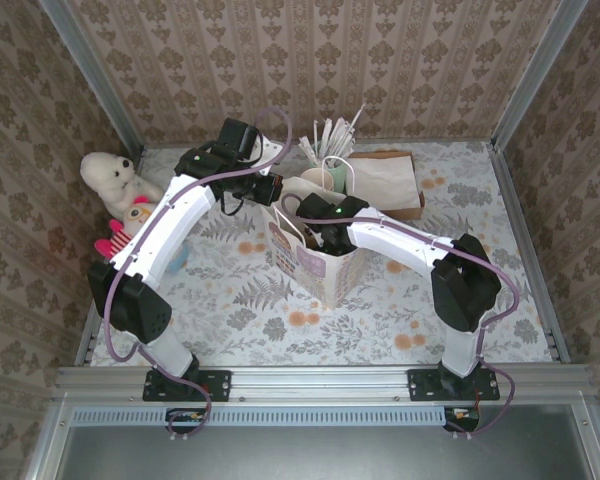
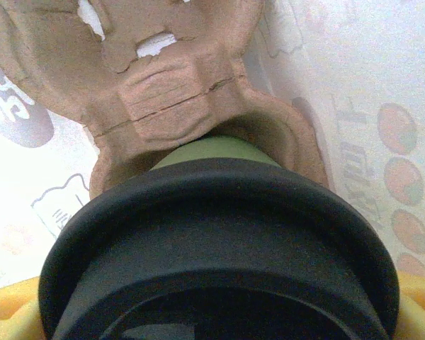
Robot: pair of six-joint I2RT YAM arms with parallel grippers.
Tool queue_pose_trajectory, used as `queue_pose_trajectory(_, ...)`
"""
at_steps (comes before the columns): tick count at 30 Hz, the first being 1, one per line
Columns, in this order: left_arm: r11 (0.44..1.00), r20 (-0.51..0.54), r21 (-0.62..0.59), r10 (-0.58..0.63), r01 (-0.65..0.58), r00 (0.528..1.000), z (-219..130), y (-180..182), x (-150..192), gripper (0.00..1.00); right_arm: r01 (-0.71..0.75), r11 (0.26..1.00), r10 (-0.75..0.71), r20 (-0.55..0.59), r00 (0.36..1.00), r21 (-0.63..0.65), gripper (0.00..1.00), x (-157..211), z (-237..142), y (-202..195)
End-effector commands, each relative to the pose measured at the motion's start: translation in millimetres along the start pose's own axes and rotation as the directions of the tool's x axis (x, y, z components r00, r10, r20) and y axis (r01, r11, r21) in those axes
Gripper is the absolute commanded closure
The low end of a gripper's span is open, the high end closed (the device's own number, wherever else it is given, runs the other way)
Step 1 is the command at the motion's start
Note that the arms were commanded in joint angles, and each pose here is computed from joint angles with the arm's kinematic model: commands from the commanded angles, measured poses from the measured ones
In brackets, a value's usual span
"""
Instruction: Pack the takeout coffee
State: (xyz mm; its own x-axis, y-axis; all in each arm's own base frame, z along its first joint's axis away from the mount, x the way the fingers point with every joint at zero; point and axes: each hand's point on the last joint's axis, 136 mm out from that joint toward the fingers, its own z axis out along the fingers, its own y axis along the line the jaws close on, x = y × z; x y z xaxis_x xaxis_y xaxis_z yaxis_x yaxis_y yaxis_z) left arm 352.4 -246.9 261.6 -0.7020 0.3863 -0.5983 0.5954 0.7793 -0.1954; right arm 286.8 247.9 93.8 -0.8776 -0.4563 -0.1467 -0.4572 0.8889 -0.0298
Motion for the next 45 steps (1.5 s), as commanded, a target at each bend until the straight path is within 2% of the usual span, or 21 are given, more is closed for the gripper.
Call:
queue_pose_trajectory(1, 1.000, -0.010, 0.006, -0.011, 0.011, 1.000, 0.5, -3.1, 1.6, 1.00, 0.014, 0.995, 0.011, -0.254, 0.967, 0.097, 0.63, 51.7, 49.8, -17.7)
queue_pose_trajectory(14, 1.000, -0.004, 0.002, -0.009, 0.009, 1.000, -1.8, -2.9, 0.8, 1.00, -0.003, 0.997, 0.016, -0.181, 0.983, 0.071, 0.56, 26.7, 19.2, -11.3)
queue_pose_trajectory(22, 1.000, -0.001, -0.001, -0.008, 0.008, 1.000, -2.1, -2.4, 2.4, 1.00, -0.002, 0.998, 0.013, -0.171, 0.985, 0.063, 0.55, 23.8, 17.0, -9.9)
queue_pose_trajectory(29, 1.000, 0.005, 0.006, -0.019, 0.019, 1.000, -1.0, -3.3, 3.2, 1.00, 0.000, 1.000, -0.001, -0.160, 0.987, -0.007, 0.57, 22.7, 17.4, 1.8)
queue_pose_trajectory(34, 1.000, 0.007, 0.011, -0.018, 0.018, 1.000, -1.8, -4.4, 2.3, 1.00, -0.005, 1.000, 0.004, -0.137, 0.991, -0.013, 0.56, 18.7, 15.9, 2.7)
queue_pose_trajectory(45, 1.000, 0.009, 0.001, -0.012, 0.012, 1.000, -2.3, -2.7, 2.5, 1.00, -0.023, 1.000, 0.023, -0.035, 0.999, 0.010, 0.43, 1.0, -7.8, -3.0)
